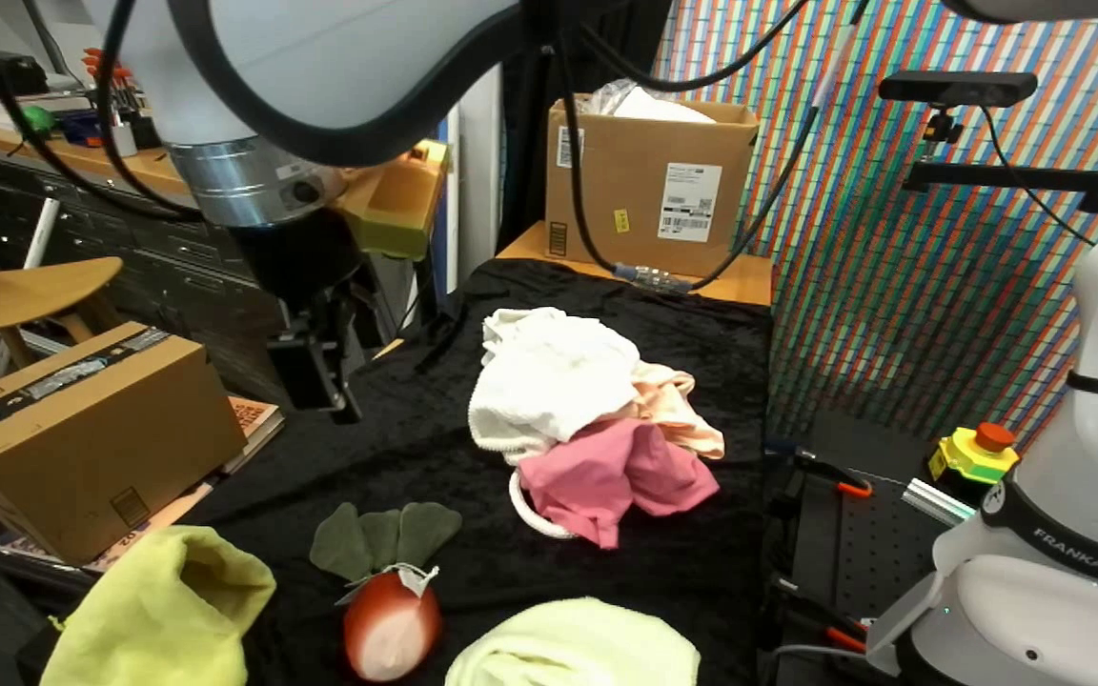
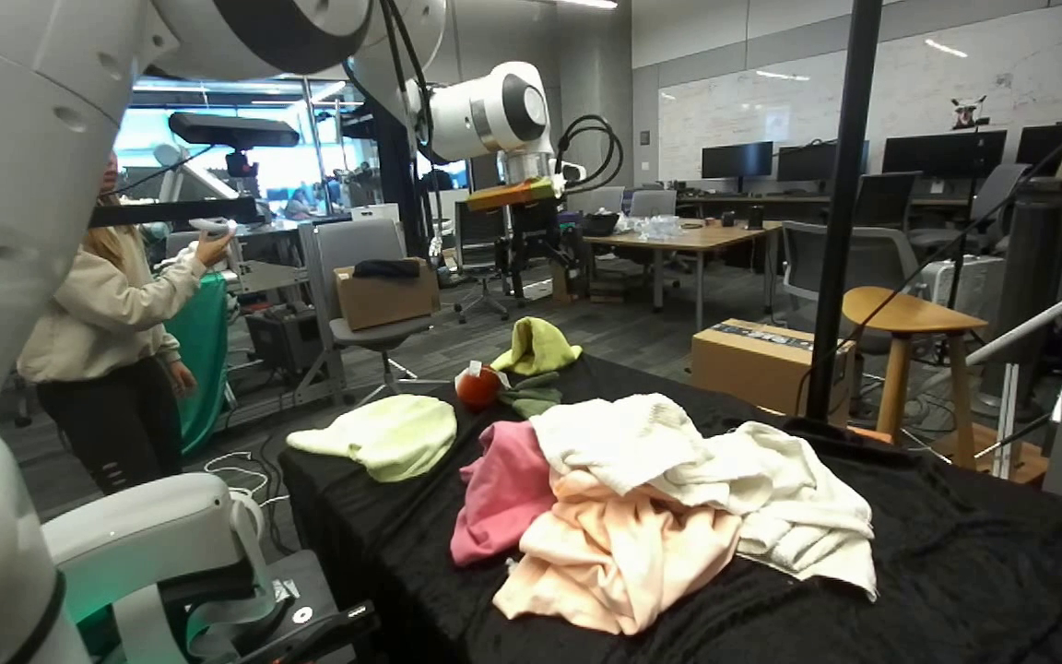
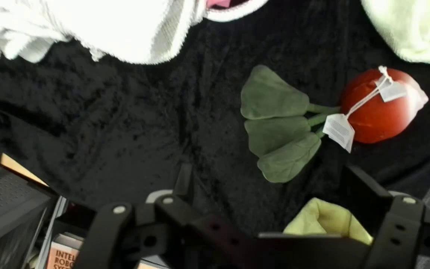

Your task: Place the t-shirts, towels and radish in a pile on the table

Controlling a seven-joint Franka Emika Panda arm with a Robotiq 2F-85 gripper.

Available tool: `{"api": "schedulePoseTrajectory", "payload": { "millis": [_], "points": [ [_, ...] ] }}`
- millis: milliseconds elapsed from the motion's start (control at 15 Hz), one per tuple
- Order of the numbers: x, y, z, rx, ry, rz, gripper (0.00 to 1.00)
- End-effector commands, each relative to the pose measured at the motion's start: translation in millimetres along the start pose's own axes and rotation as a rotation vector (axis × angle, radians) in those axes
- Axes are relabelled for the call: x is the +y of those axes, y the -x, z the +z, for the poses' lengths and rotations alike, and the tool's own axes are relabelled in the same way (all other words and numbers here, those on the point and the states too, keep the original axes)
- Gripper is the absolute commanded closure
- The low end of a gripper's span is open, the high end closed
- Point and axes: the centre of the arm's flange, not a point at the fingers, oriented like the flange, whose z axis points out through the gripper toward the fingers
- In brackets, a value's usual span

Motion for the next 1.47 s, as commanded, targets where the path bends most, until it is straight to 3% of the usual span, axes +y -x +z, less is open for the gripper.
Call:
{"api": "schedulePoseTrajectory", "payload": {
  "millis": [0, 400, 1067, 1400],
  "points": [
    [-14, -51, -11, 0.055, -0.05, -0.023, 0.0],
    [-39, -61, 6, 0.194, -0.115, 0.095, 0.0],
    [-84, -82, 72, 0.176, -0.133, 0.031, 0.0],
    [-104, -90, 82, 0.23, -0.154, 0.021, 0.0]
  ]
}}
